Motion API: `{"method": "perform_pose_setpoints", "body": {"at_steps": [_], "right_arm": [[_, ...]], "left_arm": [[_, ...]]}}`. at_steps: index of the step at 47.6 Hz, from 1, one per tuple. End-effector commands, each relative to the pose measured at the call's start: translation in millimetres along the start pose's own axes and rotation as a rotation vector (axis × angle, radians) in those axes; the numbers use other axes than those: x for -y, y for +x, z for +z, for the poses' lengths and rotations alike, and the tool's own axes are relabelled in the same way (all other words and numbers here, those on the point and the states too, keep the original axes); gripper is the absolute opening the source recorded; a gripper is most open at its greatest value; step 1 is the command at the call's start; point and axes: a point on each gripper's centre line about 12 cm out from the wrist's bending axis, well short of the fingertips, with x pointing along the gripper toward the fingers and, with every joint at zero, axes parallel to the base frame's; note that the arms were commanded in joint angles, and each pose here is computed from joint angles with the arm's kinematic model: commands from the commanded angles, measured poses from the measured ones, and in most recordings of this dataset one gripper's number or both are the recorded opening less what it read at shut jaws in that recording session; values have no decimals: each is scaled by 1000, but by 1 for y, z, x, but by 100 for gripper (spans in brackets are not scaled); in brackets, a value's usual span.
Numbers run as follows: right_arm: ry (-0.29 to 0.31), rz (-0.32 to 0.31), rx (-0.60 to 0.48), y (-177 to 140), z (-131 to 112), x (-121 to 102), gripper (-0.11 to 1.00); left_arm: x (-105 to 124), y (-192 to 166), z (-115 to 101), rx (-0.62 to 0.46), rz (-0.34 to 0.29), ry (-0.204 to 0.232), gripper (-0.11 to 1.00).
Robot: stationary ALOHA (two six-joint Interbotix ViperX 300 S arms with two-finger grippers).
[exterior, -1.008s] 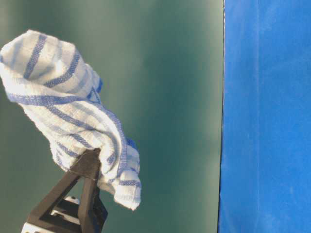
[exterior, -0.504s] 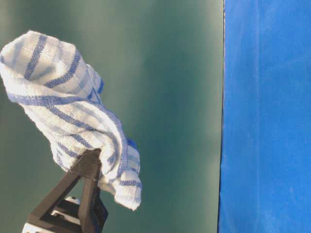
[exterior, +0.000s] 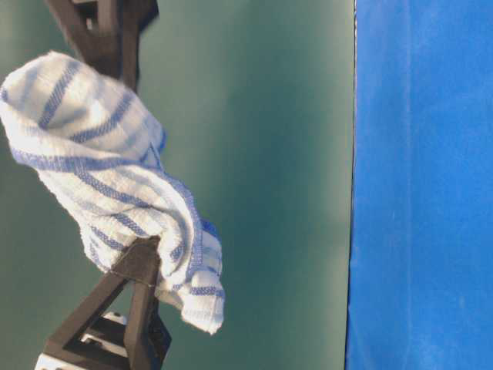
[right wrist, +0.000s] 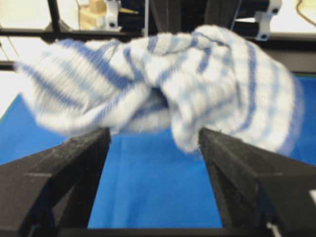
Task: Hand over the towel.
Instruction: 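Move the right gripper to the held towel and grasp it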
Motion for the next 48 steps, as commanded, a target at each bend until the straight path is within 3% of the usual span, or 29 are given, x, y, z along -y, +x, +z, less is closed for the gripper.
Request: {"method": "perform_pose_setpoints", "body": {"at_steps": [1,15,30,34,41,48], "right_arm": [[-6,5,41,14,14,-2,72],[-9,2,55,52,20,0,72],[-20,-2,61,56,21,2,70],[-20,-1,64,56,22,1,57],[-20,-1,60,55,21,1,19],[-18,-1,60,55,22,1,17]], "left_arm": [[1,-2,11,35,-4,-1,13],[1,-1,11,35,-4,-1,13],[1,-1,11,34,-3,0,13],[1,-2,11,34,-3,2,13],[1,-1,11,28,-3,2,13],[1,-1,13,44,-4,3,13]]}}
